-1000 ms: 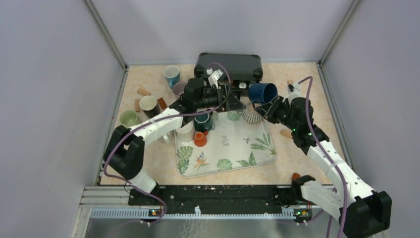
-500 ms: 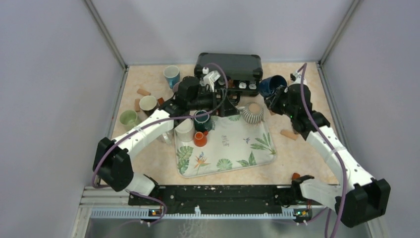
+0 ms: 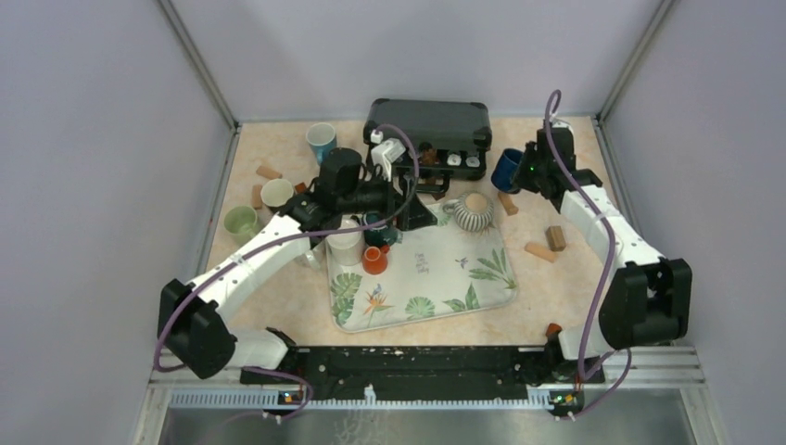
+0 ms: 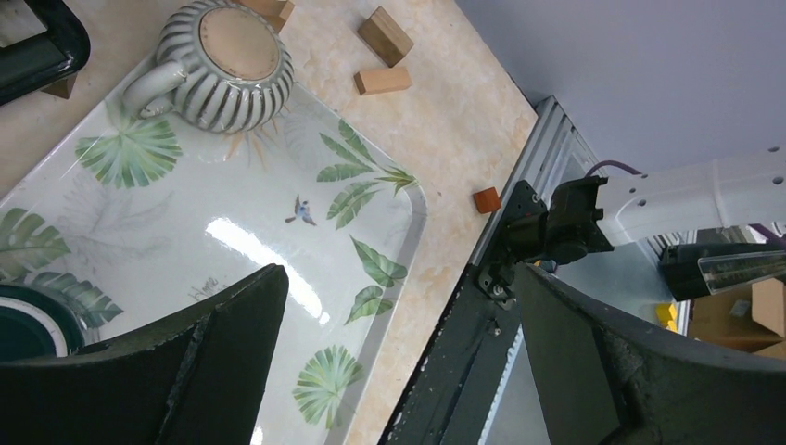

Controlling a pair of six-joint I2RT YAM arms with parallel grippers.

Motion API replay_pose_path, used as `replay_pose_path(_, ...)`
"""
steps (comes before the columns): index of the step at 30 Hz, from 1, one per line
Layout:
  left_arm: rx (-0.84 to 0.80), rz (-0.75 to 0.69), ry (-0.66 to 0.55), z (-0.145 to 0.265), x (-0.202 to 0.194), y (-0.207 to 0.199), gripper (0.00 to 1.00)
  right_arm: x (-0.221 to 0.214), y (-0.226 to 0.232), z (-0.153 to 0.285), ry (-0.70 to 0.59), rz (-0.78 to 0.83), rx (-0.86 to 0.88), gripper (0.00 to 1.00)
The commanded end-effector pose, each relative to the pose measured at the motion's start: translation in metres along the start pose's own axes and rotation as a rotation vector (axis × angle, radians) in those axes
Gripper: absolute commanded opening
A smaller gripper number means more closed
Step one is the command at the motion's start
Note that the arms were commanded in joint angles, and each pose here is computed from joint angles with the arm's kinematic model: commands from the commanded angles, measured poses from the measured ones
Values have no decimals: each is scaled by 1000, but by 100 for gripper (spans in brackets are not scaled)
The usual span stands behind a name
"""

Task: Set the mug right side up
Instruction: Place the cup at the corner of the board.

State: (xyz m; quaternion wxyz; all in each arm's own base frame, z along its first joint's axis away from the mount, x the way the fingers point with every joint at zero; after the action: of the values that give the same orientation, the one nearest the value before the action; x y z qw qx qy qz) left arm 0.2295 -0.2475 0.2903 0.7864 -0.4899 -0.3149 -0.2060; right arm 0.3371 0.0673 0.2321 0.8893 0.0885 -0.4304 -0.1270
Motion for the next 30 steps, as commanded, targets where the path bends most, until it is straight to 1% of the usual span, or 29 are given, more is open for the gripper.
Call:
replay_pose_path(1, -1, -67, -32, 11, -1, -6, 99, 52, 13, 1, -202, 11, 19, 0)
replay_pose_path(9, 0, -73, -27, 15, -9, -4, 99, 66, 2, -36, -336, 79, -102, 0)
replay_pose_path(11, 0, -76, -30, 17, -11, -4, 99, 72, 2, -45, -394, 90, -105, 0)
replay_pose_path(16, 7, -91, -43, 20, -11, -4, 99, 70, 2, -71, -436, 120, -101, 0)
replay_pose_path(22, 23, -85, -27, 23, -14, -4, 99, 62, -4, -101, -429, 191, -119, 0)
replay_pose_path(30, 52, -72, -52, 29, -17, -4, 99, 52, -15, -126, -397, 190, -145, 0)
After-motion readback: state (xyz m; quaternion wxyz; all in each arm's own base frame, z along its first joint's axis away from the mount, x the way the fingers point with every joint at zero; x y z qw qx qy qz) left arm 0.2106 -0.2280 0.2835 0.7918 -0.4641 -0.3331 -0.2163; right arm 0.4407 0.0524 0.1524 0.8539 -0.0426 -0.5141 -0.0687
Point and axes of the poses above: each gripper's point midway between its finger pads, its own z axis back along the fingers, its own y axis along the line the jaws close on, x = y × z, the point moved 8 cm from there along z, back along the fingers, and after that the axes turned 3 degrees about z, right-handed, at the moved point
